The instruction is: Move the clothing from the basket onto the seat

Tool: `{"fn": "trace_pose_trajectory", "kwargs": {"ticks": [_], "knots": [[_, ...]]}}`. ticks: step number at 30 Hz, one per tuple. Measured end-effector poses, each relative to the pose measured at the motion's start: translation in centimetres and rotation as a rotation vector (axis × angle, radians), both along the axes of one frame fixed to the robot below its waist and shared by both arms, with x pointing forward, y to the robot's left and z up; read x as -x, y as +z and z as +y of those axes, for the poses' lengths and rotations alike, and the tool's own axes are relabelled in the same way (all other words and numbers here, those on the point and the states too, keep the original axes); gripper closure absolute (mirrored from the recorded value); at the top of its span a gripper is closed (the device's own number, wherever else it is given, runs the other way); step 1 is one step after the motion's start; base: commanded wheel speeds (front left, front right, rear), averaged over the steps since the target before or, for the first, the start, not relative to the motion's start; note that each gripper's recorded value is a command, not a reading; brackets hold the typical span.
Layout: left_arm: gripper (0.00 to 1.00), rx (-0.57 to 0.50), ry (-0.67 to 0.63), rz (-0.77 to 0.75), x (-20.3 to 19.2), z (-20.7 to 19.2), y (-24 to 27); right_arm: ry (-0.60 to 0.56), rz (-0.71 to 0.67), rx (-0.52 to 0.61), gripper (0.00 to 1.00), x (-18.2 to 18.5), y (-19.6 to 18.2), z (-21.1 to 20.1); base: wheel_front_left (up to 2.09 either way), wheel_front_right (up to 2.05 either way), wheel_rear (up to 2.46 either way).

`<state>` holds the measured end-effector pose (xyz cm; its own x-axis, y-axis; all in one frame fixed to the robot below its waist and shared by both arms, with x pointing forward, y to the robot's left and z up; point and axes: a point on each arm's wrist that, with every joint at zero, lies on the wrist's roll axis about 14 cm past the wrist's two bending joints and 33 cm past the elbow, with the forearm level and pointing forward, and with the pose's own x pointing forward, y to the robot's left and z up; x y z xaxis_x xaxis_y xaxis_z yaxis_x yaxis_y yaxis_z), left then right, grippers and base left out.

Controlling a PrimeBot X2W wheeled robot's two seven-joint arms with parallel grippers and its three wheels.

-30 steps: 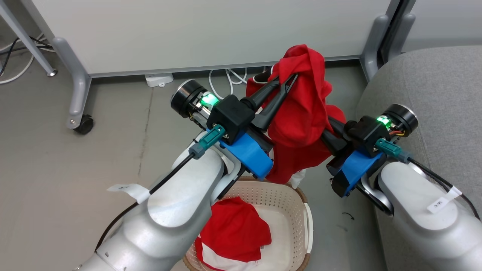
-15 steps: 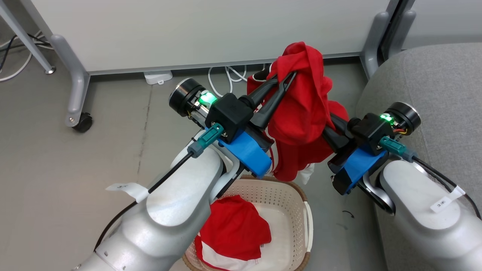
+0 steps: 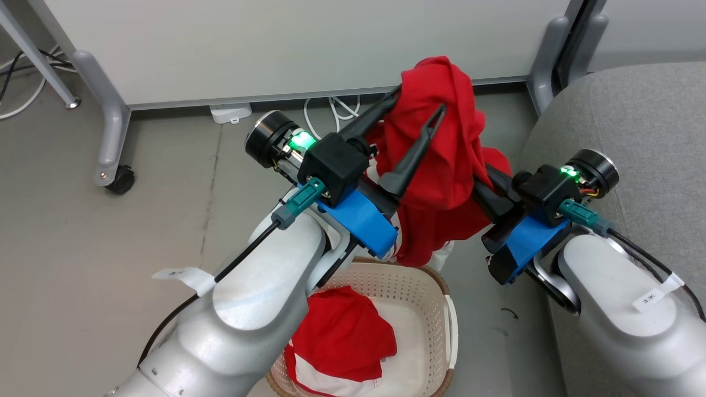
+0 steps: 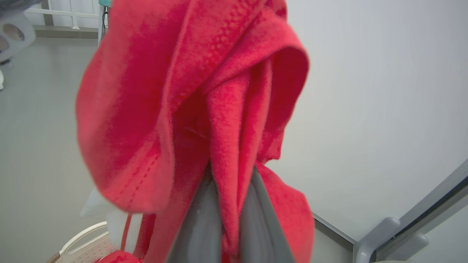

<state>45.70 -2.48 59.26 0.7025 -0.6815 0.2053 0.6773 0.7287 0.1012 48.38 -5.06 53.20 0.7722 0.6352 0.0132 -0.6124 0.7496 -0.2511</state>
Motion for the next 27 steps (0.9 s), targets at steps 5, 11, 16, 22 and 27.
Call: {"fn": "trace_pose_trajectory", "kwargs": {"ticks": [5, 11, 16, 22, 27], "knots": [[0.0, -0.004, 0.003, -0.007, -0.1, 0.0, 0.1, -0.006, 0.002, -0.007, 1.0, 0.0, 0.0, -0.2, 0.0, 0.0, 0.0], [0.0, -0.002, 0.01, 0.013, -0.2, 0.2, -0.7, -0.067, -0.005, -0.049, 1.0, -0.9, 0.6, -1.8, 0.0, 0.0, 0.0], [0.0, -0.017, 0.01, 0.047, -0.5, 0.3, -2.3, -0.13, -0.003, -0.083, 1.0, -1.3, 0.5, -3.8, 0.0, 0.0, 0.0], [0.0, -0.034, -0.006, 0.087, -0.7, -0.1, -4.3, -0.221, -0.02, -0.125, 1.0, -1.5, 0.9, -6.7, 0.0, 0.0, 0.0], [0.0, -0.041, -0.033, 0.106, -0.7, -1.0, -5.4, -0.294, -0.034, -0.148, 1.0, -1.2, 1.2, -9.2, 0.0, 0.0, 0.0]]}}
